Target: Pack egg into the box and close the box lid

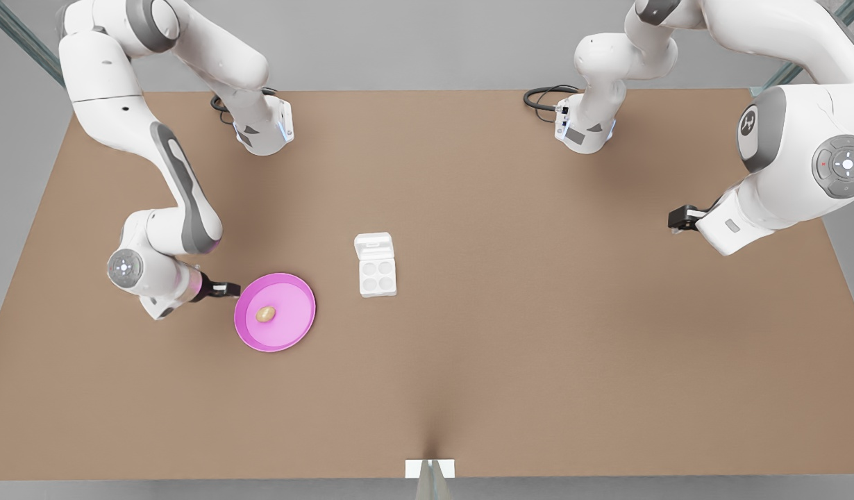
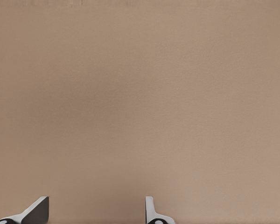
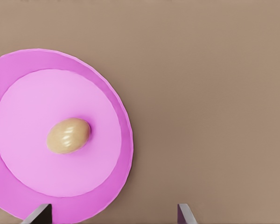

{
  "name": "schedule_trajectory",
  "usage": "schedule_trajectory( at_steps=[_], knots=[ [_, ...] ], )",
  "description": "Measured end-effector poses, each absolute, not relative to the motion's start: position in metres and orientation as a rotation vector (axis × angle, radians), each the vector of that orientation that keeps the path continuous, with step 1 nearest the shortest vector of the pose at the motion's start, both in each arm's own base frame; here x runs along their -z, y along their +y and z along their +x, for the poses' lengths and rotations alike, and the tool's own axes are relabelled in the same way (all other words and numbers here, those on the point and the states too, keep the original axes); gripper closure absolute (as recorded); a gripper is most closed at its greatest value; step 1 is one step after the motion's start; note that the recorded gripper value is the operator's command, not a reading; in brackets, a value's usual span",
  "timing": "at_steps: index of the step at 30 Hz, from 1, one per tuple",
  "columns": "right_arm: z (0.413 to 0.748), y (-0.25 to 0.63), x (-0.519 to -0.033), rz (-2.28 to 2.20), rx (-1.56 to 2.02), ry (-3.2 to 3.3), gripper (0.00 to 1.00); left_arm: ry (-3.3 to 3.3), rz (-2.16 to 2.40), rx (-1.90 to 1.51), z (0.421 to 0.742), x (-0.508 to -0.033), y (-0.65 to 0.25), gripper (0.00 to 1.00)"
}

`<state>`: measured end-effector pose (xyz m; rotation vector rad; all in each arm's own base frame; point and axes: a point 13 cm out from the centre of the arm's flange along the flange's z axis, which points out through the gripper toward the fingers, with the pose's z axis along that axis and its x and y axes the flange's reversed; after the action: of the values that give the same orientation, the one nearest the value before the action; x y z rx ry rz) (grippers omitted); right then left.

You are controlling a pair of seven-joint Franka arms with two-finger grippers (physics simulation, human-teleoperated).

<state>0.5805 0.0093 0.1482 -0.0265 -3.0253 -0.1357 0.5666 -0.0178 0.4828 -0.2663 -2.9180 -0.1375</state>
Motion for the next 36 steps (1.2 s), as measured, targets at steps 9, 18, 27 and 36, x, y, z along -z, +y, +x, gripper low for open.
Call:
schedule_trajectory(
  at_steps=[9,18,27,36],
  knots=[
    [0.646,0.065,-0.141,0.255,0.120,-3.241,0.00,-2.918,-0.282,0.137,0.567,-0.483,-0.018,0.00],
    [0.627,0.081,-0.102,0.300,0.120,-3.200,0.00,-2.911,-0.292,0.135,0.567,-0.480,-0.018,0.00],
    [0.613,0.071,-0.080,0.211,0.111,-3.156,0.00,-2.906,-0.297,0.135,0.566,-0.478,-0.018,0.00],
    [0.601,0.075,-0.068,0.155,0.106,-3.129,0.00,-2.897,-0.298,0.134,0.565,-0.475,-0.017,0.00]
  ],
)
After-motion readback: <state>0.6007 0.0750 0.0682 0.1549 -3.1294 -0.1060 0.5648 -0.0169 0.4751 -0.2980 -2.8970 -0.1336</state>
